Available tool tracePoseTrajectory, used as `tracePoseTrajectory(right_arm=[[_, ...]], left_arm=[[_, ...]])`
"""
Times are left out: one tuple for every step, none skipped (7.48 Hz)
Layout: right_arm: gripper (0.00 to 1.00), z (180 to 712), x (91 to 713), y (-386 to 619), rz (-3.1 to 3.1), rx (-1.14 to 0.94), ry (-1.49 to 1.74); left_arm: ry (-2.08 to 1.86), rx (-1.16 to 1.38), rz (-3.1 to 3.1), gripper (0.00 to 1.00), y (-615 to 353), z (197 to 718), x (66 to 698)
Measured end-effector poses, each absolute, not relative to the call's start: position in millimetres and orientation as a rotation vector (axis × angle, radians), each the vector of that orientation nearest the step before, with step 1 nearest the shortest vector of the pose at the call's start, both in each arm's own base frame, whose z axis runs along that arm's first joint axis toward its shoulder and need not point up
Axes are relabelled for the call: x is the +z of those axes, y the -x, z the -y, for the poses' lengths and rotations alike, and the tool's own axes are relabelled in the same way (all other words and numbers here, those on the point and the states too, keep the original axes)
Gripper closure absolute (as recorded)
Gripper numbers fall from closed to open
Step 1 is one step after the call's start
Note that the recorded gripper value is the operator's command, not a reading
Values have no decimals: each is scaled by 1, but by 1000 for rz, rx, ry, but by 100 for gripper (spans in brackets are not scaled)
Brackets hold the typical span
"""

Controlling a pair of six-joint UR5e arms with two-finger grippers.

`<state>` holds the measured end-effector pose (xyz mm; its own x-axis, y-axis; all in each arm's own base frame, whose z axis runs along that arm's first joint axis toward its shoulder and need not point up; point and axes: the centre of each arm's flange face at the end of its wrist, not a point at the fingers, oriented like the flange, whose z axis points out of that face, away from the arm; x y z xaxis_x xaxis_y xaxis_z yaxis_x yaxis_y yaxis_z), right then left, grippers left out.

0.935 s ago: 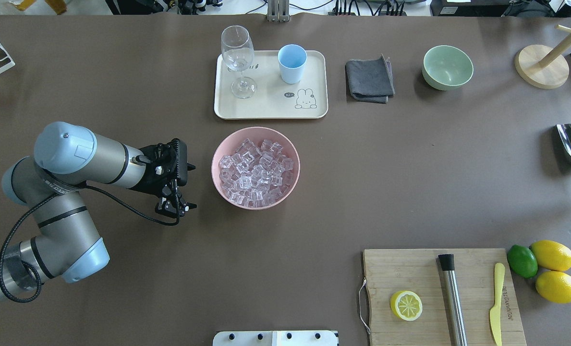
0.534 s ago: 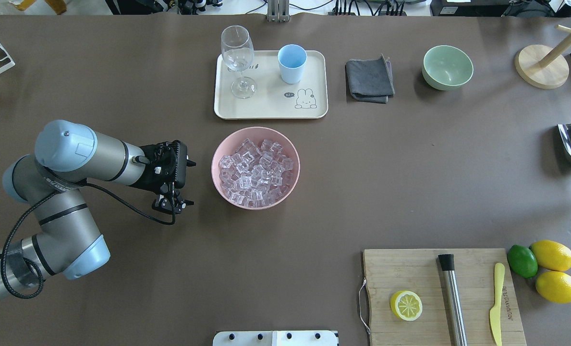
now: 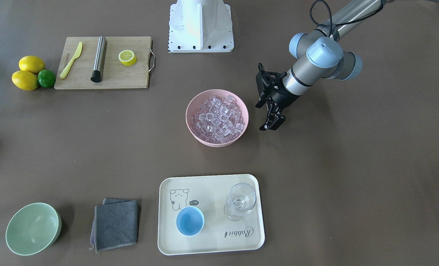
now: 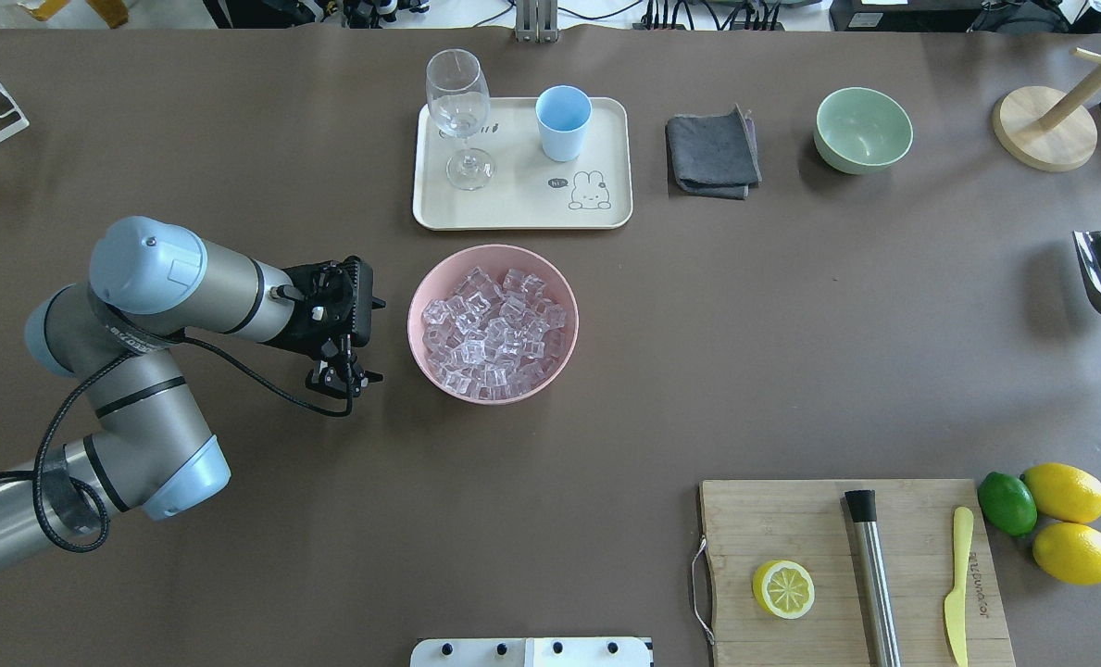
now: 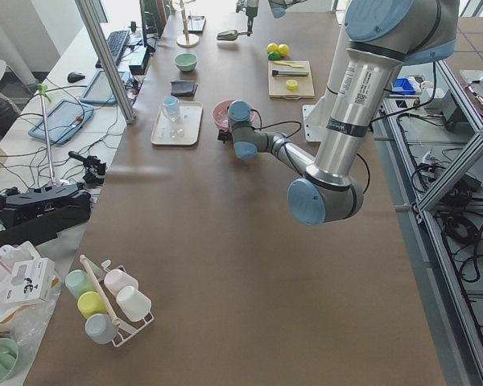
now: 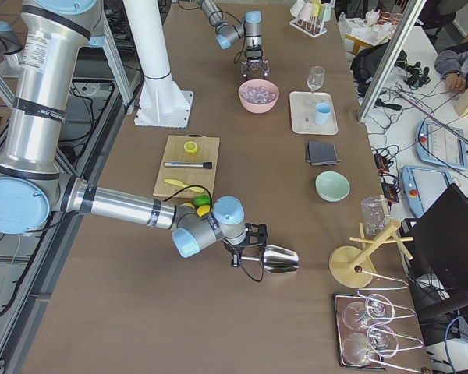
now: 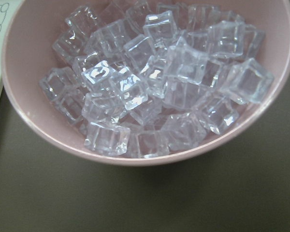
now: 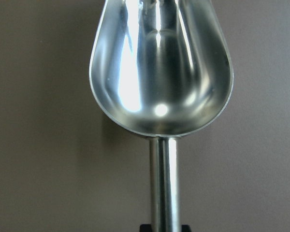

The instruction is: Put ice in cup with scoop

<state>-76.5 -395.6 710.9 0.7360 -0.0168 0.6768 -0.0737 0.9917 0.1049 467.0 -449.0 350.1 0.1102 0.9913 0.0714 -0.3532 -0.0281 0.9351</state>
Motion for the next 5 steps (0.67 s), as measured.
tracePoseTrajectory(right_arm=[[100, 394, 702, 77, 766, -5, -139], [100, 390, 692, 77, 798, -53, -152], [100, 386, 678, 73, 822, -102, -181], [100, 381, 661, 66, 834, -156, -231], [100, 379, 641, 58, 840, -225, -285]], left_arm=[[-1017, 1287, -839, 1, -471, 454, 349], [-1000, 1264, -852, 1, -475, 457, 347], [-986, 1249, -865, 1, -477, 458, 346], [-973, 1241, -882, 1, -478, 457, 345], [-966, 1237, -894, 1, -479, 455, 345]])
